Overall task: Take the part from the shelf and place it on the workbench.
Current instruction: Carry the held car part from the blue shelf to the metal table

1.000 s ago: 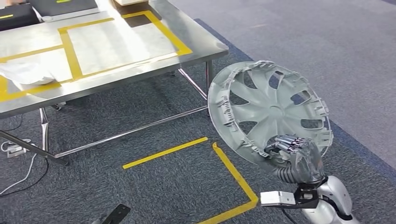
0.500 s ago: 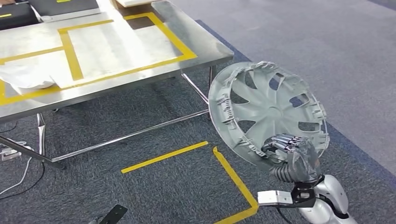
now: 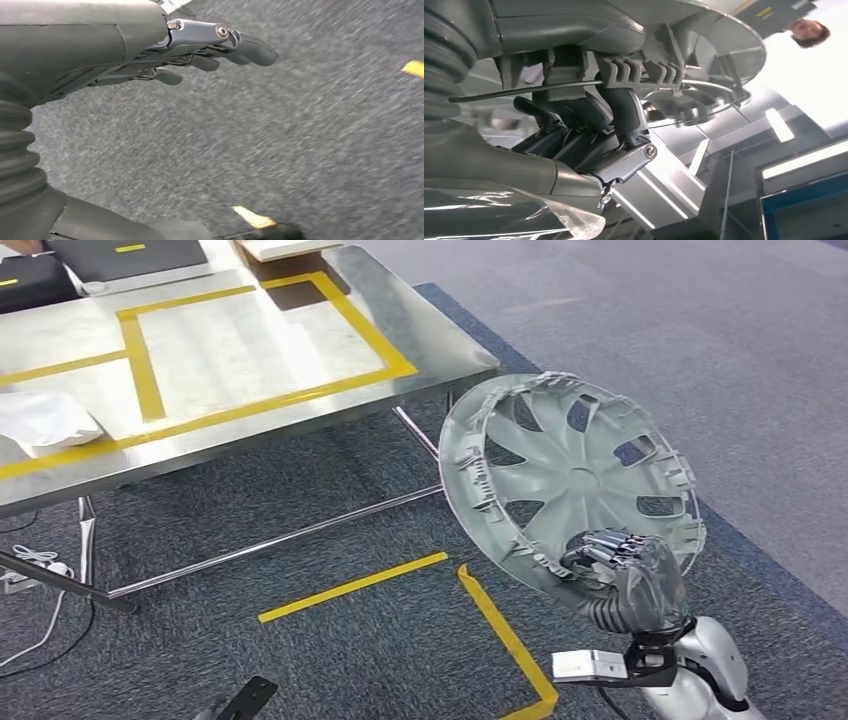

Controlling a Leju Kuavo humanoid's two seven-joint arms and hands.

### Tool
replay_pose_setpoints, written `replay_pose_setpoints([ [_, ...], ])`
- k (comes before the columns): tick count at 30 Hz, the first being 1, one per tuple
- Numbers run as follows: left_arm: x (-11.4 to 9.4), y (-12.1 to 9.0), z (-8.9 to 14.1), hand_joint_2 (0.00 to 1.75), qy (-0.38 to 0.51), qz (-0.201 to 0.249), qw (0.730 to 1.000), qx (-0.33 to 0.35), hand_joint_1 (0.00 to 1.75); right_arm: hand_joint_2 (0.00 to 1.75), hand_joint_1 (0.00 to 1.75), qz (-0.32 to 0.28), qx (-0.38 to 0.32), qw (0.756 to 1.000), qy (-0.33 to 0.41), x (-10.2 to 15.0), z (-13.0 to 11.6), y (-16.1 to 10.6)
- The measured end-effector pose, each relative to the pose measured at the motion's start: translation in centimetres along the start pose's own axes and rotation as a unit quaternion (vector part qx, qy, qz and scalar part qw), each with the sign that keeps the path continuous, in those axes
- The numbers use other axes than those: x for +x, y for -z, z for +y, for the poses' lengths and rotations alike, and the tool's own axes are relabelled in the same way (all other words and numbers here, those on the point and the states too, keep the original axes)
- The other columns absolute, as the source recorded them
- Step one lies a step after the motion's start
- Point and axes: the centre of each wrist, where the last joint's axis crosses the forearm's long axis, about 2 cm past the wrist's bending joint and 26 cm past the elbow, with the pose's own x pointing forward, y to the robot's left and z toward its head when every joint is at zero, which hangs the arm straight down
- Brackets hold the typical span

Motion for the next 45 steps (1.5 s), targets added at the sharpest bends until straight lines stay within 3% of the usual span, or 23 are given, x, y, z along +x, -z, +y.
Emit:
replay_pose_setpoints([
  [45, 0.8, 0.1, -0.2, 1.75, 0.005, 0.000, 1.000, 0.003, 0.00, 1.75, 1.75, 0.019, 0.004, 1.000, -0.021, -1.4, -0.8, -0.2],
])
